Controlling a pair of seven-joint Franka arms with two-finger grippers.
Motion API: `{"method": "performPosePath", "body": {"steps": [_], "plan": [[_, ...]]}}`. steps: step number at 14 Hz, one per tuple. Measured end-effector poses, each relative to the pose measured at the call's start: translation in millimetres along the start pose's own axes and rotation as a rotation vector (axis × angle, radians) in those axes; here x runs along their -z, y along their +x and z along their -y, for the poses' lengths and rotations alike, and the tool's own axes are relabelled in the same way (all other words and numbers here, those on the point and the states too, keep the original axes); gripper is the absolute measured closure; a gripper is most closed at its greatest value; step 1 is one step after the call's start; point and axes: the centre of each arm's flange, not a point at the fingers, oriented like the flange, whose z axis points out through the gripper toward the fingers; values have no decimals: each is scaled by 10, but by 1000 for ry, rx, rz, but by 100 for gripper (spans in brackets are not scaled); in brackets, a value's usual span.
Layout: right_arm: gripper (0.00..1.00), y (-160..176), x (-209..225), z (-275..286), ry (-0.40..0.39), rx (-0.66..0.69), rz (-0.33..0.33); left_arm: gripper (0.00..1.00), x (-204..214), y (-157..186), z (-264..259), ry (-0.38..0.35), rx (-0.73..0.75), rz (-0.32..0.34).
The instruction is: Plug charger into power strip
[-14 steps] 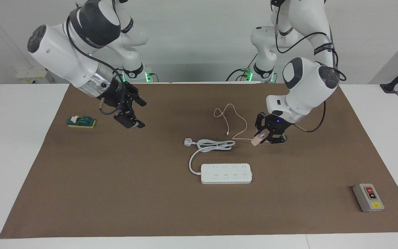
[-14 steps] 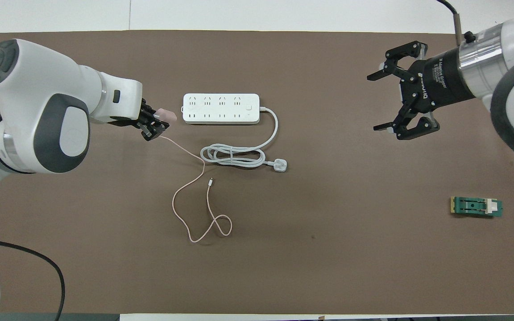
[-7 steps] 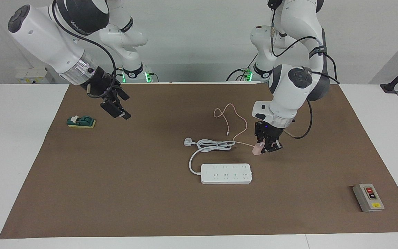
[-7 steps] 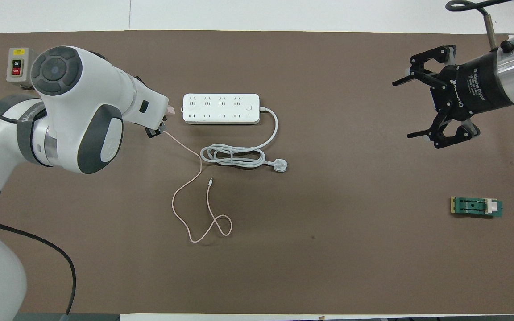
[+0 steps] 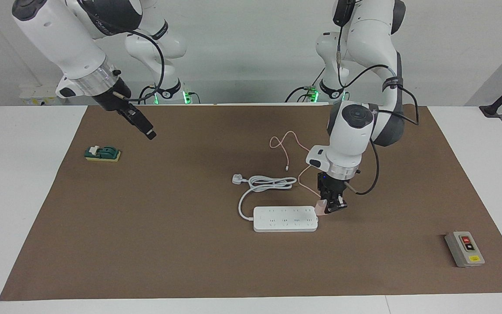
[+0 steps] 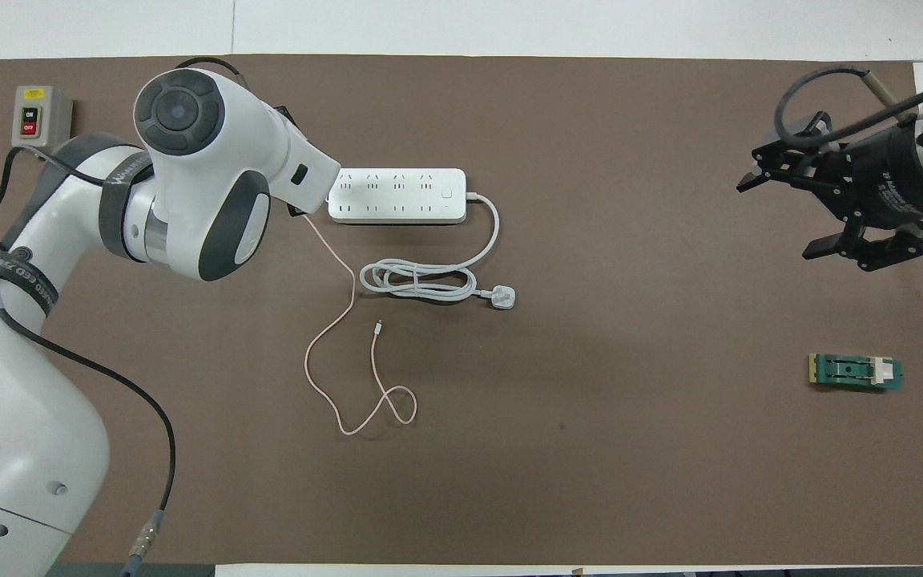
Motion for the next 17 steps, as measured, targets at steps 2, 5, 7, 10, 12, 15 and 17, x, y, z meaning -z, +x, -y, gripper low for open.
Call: {"method": "performPosePath", "body": {"steps": [2, 5, 7, 10, 12, 15, 17], "plan": [[0, 25, 75, -91, -44, 187, -41, 67, -36, 53, -29, 13, -36, 24], [0, 7, 166, -224, -104, 419, -45, 67, -149, 138, -137, -1, -67, 43], [0, -20, 193, -300, -135, 569, -18, 67, -226, 131, -197, -17, -73, 53], [0, 58, 233, -444, -157, 761, -2, 67, -342, 103, -282, -42, -79, 66], [0, 97, 234, -499, -177, 803, -1, 67, -384, 92, -316, -50, -81, 71], [0, 104, 202, -487, -212, 762, -17, 67, -422, 90, -355, -59, -84, 75], [0, 91, 190, -462, -216, 735, -24, 67, -438, 92, -381, -64, -87, 78]]}}
